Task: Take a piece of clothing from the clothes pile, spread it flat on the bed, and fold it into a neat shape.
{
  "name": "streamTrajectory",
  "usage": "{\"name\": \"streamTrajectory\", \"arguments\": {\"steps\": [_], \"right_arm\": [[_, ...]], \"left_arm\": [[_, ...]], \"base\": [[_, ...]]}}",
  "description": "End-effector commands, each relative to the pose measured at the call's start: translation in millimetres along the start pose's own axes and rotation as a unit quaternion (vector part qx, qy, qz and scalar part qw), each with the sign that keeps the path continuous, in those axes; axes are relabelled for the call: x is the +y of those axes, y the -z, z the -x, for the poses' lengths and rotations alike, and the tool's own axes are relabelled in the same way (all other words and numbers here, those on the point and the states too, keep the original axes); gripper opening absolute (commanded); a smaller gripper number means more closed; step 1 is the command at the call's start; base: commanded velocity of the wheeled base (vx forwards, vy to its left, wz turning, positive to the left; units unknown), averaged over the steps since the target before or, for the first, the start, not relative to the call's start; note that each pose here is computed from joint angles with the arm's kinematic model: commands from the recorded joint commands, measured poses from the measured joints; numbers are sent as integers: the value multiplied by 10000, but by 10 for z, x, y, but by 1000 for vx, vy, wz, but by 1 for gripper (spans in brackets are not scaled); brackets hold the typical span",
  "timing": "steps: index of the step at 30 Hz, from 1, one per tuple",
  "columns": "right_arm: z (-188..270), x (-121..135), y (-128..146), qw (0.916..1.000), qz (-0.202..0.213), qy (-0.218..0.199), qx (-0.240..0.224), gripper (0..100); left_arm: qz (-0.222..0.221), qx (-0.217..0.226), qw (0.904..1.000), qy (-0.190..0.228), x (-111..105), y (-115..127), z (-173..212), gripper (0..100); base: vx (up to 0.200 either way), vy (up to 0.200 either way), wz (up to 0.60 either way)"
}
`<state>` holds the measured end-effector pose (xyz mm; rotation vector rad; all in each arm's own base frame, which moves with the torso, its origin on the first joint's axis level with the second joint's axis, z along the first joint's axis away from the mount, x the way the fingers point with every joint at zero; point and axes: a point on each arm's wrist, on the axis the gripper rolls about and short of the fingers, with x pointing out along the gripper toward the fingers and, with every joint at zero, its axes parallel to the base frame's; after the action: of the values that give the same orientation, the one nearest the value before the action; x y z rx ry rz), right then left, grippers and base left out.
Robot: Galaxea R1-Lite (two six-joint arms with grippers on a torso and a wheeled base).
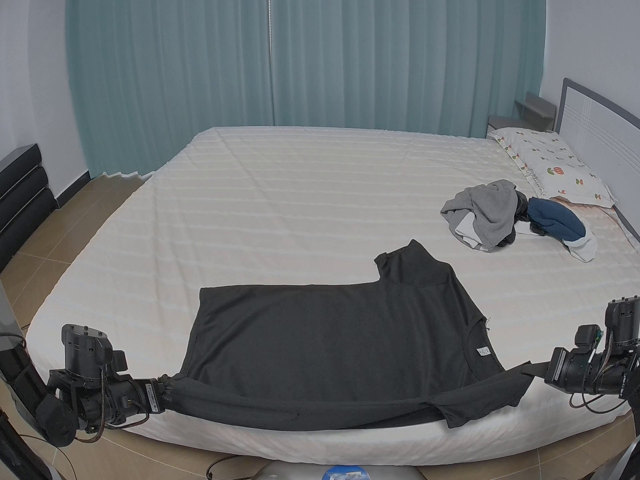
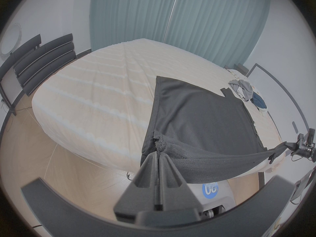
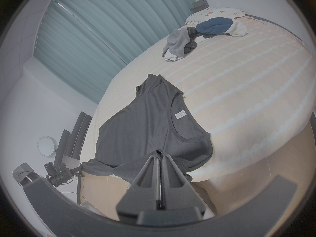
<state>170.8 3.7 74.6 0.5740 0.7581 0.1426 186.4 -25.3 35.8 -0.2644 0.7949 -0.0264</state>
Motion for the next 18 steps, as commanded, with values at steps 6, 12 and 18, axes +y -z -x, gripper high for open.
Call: {"name": "streamTrajectory", "arguments": {"steps": [6, 12, 18], "right_arm": [[-252, 7, -202, 10000, -30, 30, 55, 0], [-458, -24, -305, 9998, -87, 90, 154, 0], [-734, -81, -414, 9994, -151, 166, 269, 0]], "left_arm": [[704, -26, 9975, 46, -40, -142, -233, 0], [900, 93, 9959, -29, -35, -146, -403, 0], [1032, 160, 9945, -103, -35, -174, -603, 0]], "base": [[0, 0, 0], [0, 0, 0], [0, 0, 0]]}}
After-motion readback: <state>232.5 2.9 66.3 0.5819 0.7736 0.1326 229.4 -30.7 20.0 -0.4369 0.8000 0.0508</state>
